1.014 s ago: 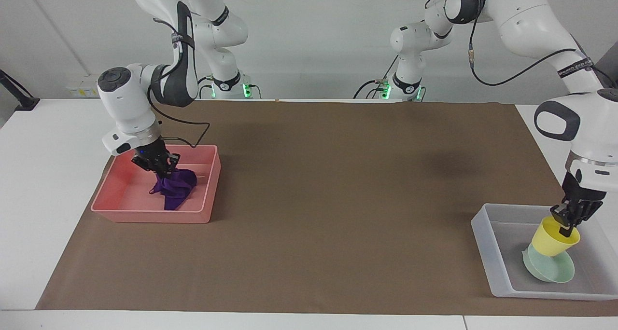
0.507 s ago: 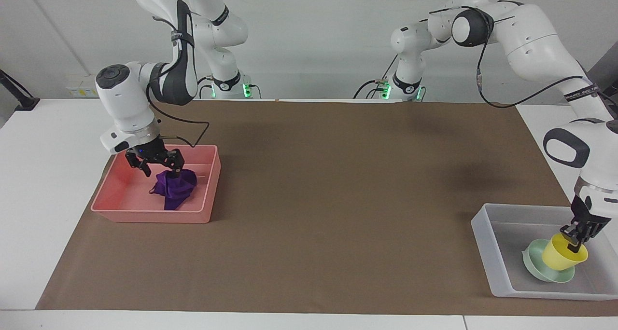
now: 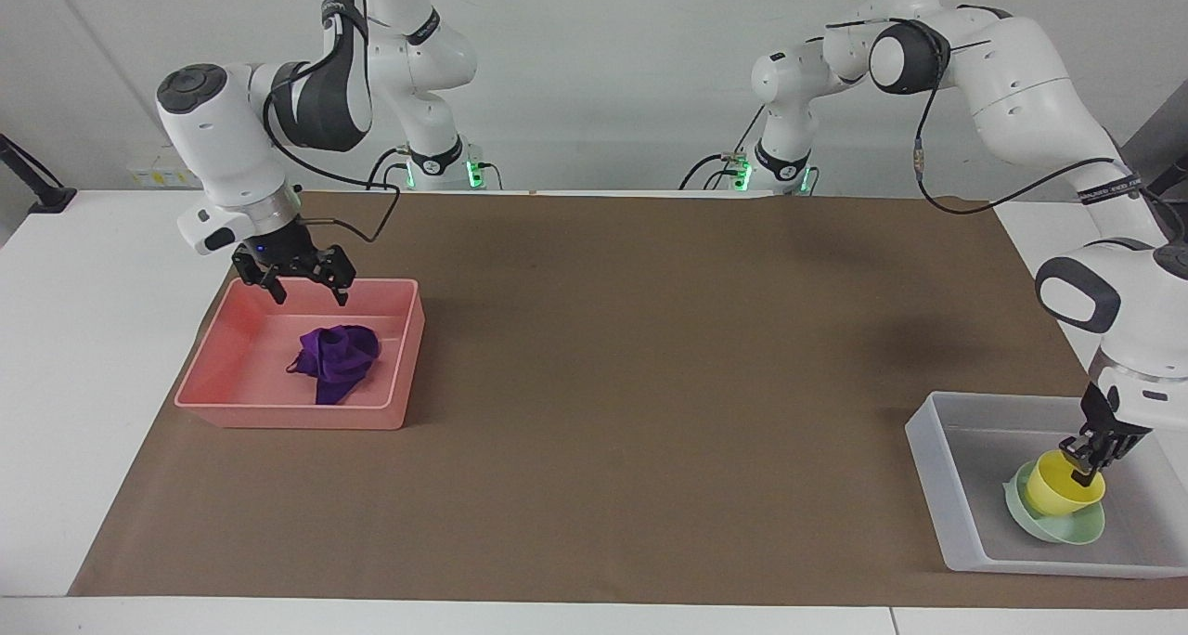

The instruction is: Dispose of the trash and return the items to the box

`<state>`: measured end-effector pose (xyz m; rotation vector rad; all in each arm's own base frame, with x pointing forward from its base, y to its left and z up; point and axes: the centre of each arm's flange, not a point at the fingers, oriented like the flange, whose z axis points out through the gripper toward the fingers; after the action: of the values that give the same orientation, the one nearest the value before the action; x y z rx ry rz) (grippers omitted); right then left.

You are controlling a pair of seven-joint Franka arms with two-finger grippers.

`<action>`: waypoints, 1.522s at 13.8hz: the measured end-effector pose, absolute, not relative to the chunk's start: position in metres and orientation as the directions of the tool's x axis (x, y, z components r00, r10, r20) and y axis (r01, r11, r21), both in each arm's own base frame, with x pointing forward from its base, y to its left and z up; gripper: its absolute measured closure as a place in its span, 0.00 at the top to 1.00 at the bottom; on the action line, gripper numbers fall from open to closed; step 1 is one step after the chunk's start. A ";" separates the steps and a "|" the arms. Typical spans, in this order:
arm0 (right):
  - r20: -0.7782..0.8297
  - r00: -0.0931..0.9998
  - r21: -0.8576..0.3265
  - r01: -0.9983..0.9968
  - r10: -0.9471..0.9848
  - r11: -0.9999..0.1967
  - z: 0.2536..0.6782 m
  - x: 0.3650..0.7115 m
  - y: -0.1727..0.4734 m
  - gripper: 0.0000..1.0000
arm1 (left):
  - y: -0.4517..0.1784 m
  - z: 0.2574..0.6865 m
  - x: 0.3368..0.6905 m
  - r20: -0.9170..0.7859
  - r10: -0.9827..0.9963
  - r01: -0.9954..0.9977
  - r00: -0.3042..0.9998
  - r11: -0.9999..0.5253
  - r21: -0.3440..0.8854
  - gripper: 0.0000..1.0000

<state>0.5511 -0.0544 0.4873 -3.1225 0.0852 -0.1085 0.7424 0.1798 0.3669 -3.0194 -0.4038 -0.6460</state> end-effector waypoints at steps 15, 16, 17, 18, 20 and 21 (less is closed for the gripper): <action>-0.028 0.983 -0.027 -0.182 -0.181 -0.983 0.631 0.536 -0.117 1.00 | 0.054 0.486 0.691 0.374 -0.063 -0.050 0.925 -0.998 -0.044 1.00; -0.021 0.983 -0.028 -0.185 -0.185 -0.982 0.634 0.536 -0.119 1.00 | 0.033 0.493 0.678 0.352 -0.090 -0.080 0.932 -0.996 -0.043 1.00; -0.017 0.984 -0.027 -0.178 -0.178 -0.984 0.638 0.536 -0.115 1.00 | 0.015 0.500 0.666 0.329 -0.114 -0.106 0.937 -0.993 -0.042 1.00; -0.017 0.986 -0.026 -0.165 -0.164 -0.986 0.641 0.537 -0.108 1.00 | 0.000 0.508 0.653 0.304 -0.136 -0.129 0.943 -0.991 -0.041 1.00; -0.013 0.993 -0.004 -0.121 -0.121 -0.993 0.650 0.538 -0.087 1.00 | -0.023 0.529 0.626 0.253 -0.169 -0.165 0.953 -0.986 -0.039 1.00; -0.005 0.995 0.007 -0.095 -0.095 -0.995 0.654 0.538 -0.077 1.00 | -0.027 0.540 0.613 0.226 -0.177 -0.173 0.958 -0.984 -0.038 1.00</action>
<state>0.5382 -0.0775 0.6544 -3.1443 0.1495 0.0084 0.6129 -0.0274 0.5401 -3.0910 0.2764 -0.3590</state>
